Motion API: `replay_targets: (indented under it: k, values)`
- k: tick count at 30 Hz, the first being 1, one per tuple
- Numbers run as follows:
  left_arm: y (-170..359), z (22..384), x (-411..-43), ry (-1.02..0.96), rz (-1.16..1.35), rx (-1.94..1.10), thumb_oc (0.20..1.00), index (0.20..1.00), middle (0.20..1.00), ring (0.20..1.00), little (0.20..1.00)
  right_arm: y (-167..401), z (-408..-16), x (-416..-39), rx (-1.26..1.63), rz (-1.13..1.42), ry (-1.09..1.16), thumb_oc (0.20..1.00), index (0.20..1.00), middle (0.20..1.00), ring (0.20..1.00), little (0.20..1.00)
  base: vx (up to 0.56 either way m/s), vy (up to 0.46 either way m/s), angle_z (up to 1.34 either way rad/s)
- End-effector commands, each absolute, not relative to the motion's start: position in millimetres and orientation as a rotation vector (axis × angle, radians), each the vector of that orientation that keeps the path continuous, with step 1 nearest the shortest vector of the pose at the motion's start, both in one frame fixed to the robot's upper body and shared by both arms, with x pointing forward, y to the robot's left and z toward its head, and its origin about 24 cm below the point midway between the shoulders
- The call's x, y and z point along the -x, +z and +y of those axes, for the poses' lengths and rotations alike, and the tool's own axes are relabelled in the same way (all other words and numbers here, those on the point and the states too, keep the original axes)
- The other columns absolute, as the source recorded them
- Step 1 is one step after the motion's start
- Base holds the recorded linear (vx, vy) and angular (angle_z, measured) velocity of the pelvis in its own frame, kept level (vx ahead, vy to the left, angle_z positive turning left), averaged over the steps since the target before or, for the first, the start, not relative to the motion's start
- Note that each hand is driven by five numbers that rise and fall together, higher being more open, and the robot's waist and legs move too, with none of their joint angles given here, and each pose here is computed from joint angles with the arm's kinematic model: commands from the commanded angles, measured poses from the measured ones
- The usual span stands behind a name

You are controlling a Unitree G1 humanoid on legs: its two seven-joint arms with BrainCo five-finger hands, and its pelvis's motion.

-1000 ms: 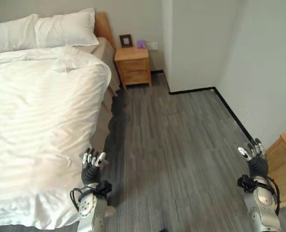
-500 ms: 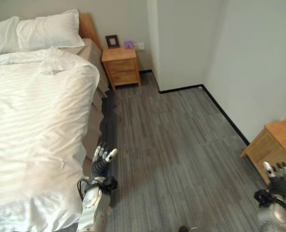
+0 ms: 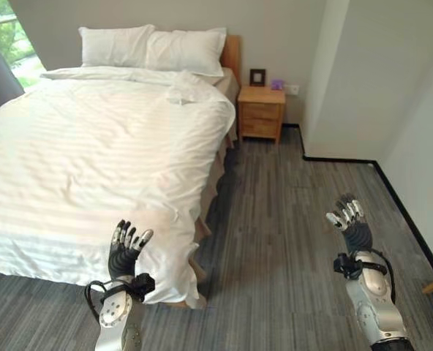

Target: Making the bed.

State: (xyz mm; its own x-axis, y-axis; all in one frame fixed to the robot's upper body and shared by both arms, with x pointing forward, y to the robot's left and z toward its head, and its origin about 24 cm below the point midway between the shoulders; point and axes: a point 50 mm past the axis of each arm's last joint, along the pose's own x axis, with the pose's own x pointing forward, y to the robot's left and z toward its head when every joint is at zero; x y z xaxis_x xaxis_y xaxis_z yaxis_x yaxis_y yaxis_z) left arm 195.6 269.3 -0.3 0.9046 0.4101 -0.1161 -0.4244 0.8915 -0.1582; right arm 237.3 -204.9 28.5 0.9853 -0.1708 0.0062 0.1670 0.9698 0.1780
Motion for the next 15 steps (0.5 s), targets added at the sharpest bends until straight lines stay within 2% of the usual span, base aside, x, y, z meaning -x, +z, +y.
replay_targets:
  k: [1, 6, 9, 15]
  values:
    - [23.3, 277.0, -212.1, 0.400, -0.022, 0.079, 1.000, 1.000, 1.000, 1.000, 1.000, 42.4, -225.1, -235.4, -0.138, -0.109, -0.241, 1.000, 1.000, 1.000, 1.000, 1.000, 0.19, 0.042, 0.01]
    - [40.8, 279.4, -224.6, 0.410, -0.109, 0.101, 1.000, 1.000, 1.000, 1.000, 1.000, 41.8, -255.2, -228.8, -0.210, -0.122, -0.385, 1.000, 1.000, 1.000, 1.000, 1.000, 0.21, -0.041, -0.22]
    - [50.1, 281.0, -235.7, 0.410, -0.148, 0.098, 1.000, 1.000, 1.000, 1.000, 1.000, 43.3, -263.1, -228.3, -0.190, -0.131, -0.427, 1.000, 1.000, 1.000, 1.000, 1.000, 0.43, -0.136, -0.24]
    - [44.0, 271.1, -239.4, 0.412, -0.146, 0.184, 1.000, 1.000, 1.000, 1.000, 1.000, 32.7, -271.2, -217.7, -0.121, -0.073, -0.448, 1.000, 1.000, 1.000, 1.000, 1.000, 0.85, -0.250, -0.02]
